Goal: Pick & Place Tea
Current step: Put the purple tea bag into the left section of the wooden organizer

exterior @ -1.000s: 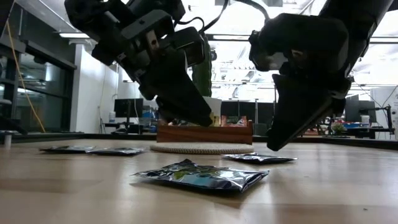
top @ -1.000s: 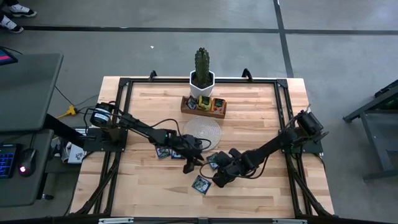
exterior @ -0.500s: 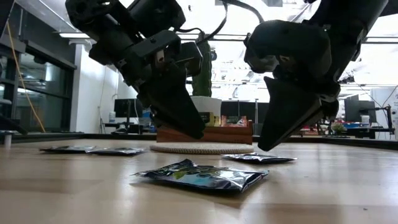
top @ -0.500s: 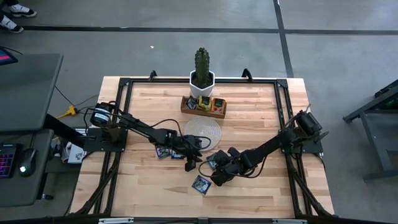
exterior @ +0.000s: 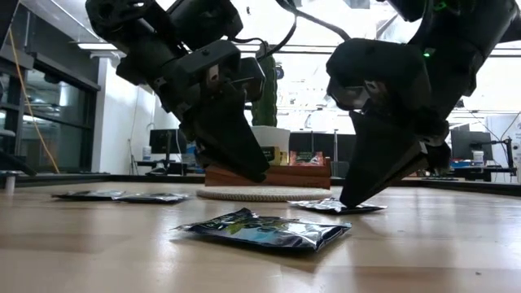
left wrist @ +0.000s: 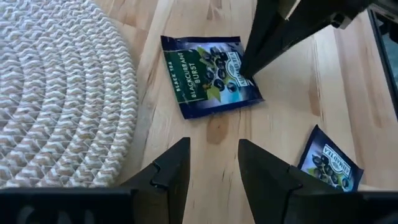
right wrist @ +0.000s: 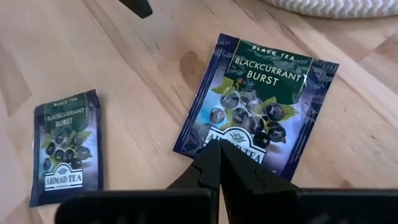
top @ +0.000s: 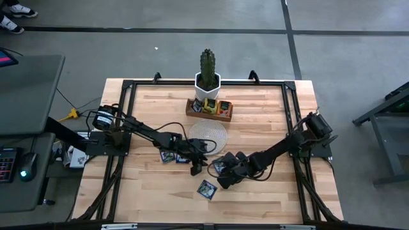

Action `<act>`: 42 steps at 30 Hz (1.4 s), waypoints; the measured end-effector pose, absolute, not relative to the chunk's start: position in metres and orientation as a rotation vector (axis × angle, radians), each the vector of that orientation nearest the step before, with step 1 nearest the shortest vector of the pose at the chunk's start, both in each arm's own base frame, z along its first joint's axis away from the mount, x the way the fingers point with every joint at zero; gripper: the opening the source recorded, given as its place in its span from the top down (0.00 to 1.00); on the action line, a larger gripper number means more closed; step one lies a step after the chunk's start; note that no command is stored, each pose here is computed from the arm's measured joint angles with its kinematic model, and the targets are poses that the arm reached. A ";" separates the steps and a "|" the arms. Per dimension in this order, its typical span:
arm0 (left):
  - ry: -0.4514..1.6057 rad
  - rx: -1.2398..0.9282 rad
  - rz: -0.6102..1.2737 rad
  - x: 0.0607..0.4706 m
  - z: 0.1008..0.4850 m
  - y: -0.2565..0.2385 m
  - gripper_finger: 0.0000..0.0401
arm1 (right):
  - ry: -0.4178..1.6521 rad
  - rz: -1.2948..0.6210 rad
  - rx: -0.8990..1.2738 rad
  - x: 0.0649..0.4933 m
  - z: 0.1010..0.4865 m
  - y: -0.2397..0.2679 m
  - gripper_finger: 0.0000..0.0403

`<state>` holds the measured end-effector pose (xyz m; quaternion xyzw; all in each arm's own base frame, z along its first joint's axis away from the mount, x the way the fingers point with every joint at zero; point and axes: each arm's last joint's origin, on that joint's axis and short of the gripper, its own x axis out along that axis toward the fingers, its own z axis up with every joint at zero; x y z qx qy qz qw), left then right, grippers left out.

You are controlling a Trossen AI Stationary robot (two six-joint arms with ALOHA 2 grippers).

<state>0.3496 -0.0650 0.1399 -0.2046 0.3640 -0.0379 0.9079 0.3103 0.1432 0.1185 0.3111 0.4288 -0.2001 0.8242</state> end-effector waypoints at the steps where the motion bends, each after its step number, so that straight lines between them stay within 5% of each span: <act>1: 0.751 -0.426 -0.077 0.350 0.140 -0.065 0.67 | 0.912 -0.423 0.664 0.311 0.119 0.143 1.00; 13: 0.767 -0.599 -0.096 0.363 0.105 -0.069 0.67 | 0.926 -0.435 0.748 0.312 0.118 0.140 1.00; 42: 0.734 -0.666 -0.098 0.377 0.113 -0.072 0.67 | 0.912 -0.359 0.749 0.317 0.119 0.142 1.00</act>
